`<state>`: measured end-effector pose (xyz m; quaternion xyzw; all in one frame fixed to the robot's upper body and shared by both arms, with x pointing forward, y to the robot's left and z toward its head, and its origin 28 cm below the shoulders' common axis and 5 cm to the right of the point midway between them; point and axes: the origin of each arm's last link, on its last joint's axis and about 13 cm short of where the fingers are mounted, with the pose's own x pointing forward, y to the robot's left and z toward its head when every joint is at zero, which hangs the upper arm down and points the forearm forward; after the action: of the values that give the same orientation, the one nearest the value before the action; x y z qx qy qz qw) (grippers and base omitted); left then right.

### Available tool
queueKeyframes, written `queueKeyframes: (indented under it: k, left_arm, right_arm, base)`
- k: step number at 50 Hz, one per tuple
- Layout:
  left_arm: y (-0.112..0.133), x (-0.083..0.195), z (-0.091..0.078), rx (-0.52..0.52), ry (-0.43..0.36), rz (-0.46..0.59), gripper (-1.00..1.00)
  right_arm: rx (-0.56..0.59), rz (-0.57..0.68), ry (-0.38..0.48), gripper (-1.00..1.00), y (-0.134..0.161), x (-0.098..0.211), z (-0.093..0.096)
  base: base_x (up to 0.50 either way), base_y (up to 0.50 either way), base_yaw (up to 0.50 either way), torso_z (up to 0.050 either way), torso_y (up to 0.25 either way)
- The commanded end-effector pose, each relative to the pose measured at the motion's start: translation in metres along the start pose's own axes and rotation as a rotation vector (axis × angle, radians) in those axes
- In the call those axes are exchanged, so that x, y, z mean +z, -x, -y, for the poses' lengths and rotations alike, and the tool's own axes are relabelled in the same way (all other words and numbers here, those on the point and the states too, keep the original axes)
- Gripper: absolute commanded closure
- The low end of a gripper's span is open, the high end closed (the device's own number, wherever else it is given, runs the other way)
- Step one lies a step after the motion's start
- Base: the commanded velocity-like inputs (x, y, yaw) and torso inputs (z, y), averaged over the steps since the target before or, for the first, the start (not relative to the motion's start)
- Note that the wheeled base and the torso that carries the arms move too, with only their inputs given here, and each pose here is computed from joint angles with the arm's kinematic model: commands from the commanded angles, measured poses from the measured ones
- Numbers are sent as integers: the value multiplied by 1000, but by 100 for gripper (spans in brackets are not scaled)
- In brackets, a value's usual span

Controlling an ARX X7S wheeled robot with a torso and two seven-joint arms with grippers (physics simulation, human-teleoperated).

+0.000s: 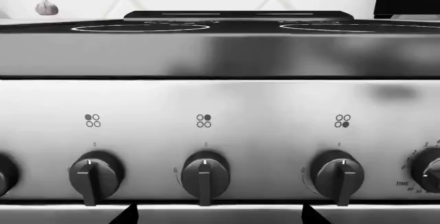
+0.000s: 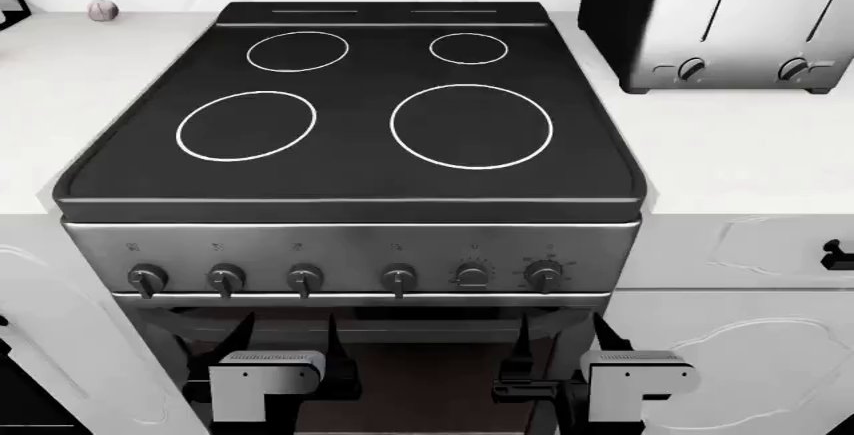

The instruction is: Pick the dumpling from the counter and place it in the cabinet.

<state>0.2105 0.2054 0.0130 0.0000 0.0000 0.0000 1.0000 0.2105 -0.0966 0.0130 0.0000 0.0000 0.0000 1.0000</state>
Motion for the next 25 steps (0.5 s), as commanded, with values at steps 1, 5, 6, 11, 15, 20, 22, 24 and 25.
queueKeyframes:
  k: [1,5,6,11,15,20,22,24,25]
  left_arm:
    - [0,0,0,2,-9,4,-100]
    - [3,3,0,-6,-9,31,-100]
    - [4,4,0,-6,-14,43,-100]
    - [15,9,1,-2,-36,113,-100]
    - [20,19,-1,3,-63,148,-100]
    - [11,53,-10,-2,-89,164,-100]
    - [3,72,-15,-6,-105,178,-100]
    - [-6,96,-21,-15,-113,194,-100]
    - [-10,110,-23,-21,-133,213,-100]
  right_arm:
    - [-6,4,18,-100,0,0,0]
    - [-23,37,52,-100,3,6,1]
    - [-29,50,61,-100,4,9,1]
    - [-81,143,78,-100,17,28,7]
    - [-100,189,93,-100,23,41,9]
    - [-64,215,114,-100,18,69,15]
    - [-35,225,126,-100,14,88,19]
    - [-3,237,154,-100,9,110,23]
    - [8,242,174,-100,7,122,25]
  base:
    - [0,0,0,0,0]
    - [0,0,0,0,0]
    - [0,0,0,0,0]
    - [0,0,0,10,0]
    - [0,0,0,50,0]
    - [0,0,0,50,0]
    - [0,0,0,50,0]
    - [0,0,0,50,0]
    - [0,0,0,50,0]
